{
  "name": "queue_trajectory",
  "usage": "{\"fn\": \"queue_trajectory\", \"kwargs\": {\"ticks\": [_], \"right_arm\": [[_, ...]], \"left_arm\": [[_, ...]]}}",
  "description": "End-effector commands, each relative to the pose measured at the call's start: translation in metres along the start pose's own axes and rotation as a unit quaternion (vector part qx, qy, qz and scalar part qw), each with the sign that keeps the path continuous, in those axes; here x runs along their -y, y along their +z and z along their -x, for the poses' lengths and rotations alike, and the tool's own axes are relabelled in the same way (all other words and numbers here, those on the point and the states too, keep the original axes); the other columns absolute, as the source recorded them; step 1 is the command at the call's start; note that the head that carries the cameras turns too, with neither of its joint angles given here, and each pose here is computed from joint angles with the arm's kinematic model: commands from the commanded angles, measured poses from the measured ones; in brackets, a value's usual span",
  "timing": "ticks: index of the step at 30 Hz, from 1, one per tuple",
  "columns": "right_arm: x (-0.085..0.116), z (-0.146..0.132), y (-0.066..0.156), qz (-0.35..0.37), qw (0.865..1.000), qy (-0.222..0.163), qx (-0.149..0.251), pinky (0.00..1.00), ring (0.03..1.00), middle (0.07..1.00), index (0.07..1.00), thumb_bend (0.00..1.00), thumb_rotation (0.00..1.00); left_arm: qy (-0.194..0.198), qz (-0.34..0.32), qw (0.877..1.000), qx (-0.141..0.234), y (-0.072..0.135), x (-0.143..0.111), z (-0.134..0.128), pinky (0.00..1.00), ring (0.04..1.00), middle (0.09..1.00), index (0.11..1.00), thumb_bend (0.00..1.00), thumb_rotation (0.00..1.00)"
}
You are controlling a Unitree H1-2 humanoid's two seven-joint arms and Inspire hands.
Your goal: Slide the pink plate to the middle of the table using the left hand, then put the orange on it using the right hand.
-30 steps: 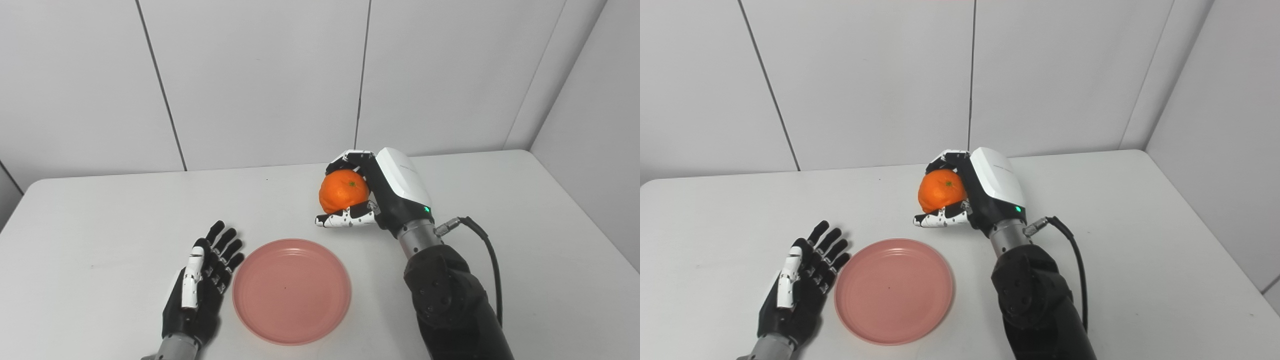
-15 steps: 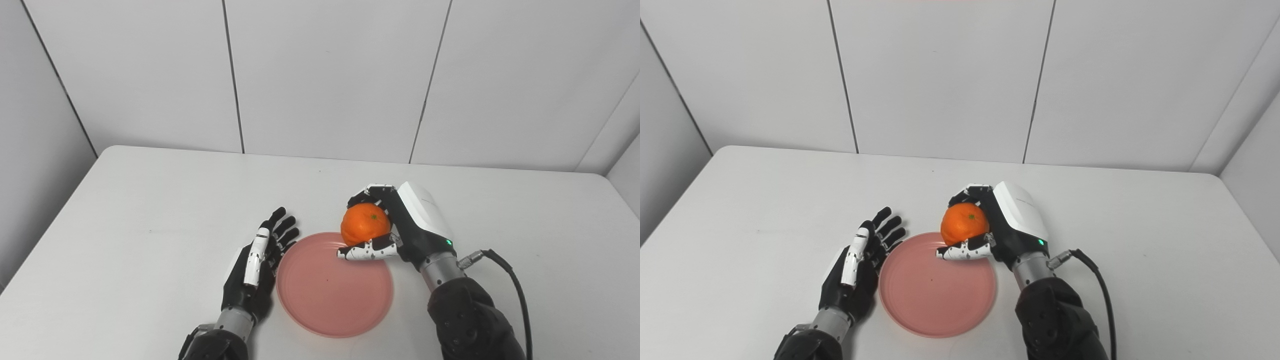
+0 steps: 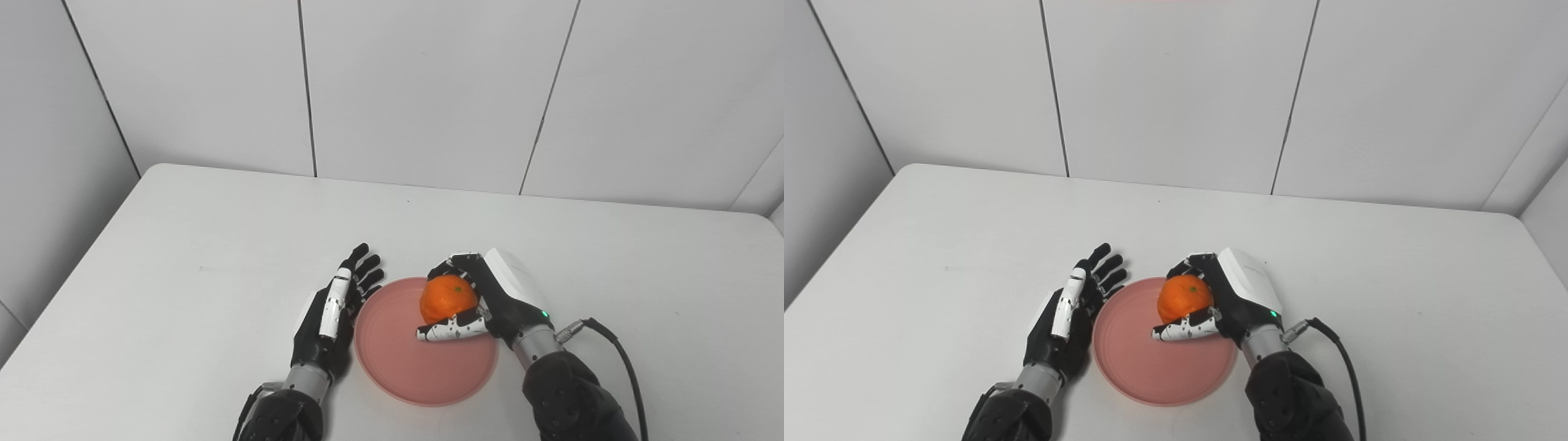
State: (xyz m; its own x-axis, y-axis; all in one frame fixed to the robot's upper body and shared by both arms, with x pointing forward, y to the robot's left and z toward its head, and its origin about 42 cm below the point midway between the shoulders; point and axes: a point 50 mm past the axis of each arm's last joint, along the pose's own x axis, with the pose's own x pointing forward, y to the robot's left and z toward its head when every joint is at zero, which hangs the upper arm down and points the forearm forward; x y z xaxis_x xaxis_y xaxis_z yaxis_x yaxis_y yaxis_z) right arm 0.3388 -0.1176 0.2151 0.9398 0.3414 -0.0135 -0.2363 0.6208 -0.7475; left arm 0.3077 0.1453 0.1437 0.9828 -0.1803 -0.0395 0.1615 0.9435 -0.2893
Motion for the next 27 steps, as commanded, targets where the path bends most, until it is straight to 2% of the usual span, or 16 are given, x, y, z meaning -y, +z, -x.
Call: {"fn": "queue_trajectory", "kwargs": {"ticks": [1, 21, 27], "right_arm": [[0.005, -0.005, 0.014, 0.006, 0.999, -0.019, 0.035, 0.35, 0.435, 0.459, 0.514, 0.53, 0.00], [-0.028, -0.012, 0.015, 0.027, 0.999, 0.023, 0.038, 0.32, 0.403, 0.441, 0.528, 0.52, 0.00], [-0.030, -0.009, 0.015, 0.043, 0.998, 0.023, 0.037, 0.37, 0.457, 0.462, 0.524, 0.53, 0.00]], "left_arm": [[0.006, -0.003, 1.000, 0.004, -0.001, 0.002, -0.001, 0.90, 0.911, 0.918, 0.908, 0.39, 1.00], [0.023, -0.012, 1.000, 0.009, -0.001, -0.001, -0.004, 0.90, 0.911, 0.918, 0.904, 0.37, 1.00], [0.021, -0.013, 1.000, 0.011, -0.001, -0.001, -0.003, 0.90, 0.912, 0.918, 0.907, 0.37, 1.00]]}}
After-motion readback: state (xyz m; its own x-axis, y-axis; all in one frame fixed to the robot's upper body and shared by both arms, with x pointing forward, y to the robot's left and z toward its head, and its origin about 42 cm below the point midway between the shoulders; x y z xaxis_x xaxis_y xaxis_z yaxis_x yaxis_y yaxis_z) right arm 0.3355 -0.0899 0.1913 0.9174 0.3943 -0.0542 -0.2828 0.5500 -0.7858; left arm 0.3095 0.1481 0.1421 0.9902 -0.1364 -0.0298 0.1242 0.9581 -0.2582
